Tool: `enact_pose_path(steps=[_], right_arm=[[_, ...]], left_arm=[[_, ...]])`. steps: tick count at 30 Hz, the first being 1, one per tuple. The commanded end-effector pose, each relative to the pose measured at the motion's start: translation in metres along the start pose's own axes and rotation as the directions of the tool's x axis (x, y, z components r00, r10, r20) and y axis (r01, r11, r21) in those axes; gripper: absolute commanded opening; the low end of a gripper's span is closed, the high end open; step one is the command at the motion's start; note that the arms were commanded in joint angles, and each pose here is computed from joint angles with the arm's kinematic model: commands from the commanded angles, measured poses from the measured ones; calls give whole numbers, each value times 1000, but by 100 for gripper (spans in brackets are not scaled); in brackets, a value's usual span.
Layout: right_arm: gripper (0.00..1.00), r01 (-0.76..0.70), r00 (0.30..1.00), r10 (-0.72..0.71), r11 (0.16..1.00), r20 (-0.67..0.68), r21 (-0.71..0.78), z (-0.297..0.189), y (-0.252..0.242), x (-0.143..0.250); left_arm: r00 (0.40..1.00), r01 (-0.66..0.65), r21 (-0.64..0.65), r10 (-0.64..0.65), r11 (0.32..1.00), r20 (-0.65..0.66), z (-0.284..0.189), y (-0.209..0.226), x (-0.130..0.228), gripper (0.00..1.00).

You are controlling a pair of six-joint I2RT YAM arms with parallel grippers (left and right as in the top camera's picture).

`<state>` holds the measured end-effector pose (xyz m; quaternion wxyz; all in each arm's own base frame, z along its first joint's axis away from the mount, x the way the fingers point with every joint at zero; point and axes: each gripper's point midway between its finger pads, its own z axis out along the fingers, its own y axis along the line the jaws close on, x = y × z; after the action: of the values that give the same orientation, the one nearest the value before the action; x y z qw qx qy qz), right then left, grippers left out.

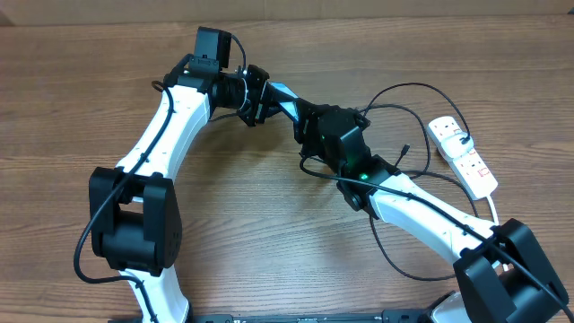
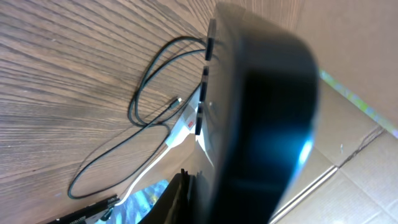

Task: Plug charger to phone and switch on socket
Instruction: 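Release the phone from the right gripper and grasp the black cable's USB-C plug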

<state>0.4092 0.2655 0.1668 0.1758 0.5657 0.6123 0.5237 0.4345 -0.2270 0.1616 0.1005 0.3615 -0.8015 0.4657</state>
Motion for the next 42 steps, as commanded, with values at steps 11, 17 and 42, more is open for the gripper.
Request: enact_pose_path(steps=[11,17,42], right_arm=[[53,222,975,-222,975,-4,24,2,-8,6],[73,639,758,-640,767,129,52,0,3,-17],[49,767,309,-949,209,-65,607,-41,-52,-146]], left_arm=[[956,-164,-69,176,984,236,-13,-3,-31,4],[849,-336,-237,402,911,342,-25,9,-60,4],[792,-610,-150,605,778,-83,-13,40,11,4]])
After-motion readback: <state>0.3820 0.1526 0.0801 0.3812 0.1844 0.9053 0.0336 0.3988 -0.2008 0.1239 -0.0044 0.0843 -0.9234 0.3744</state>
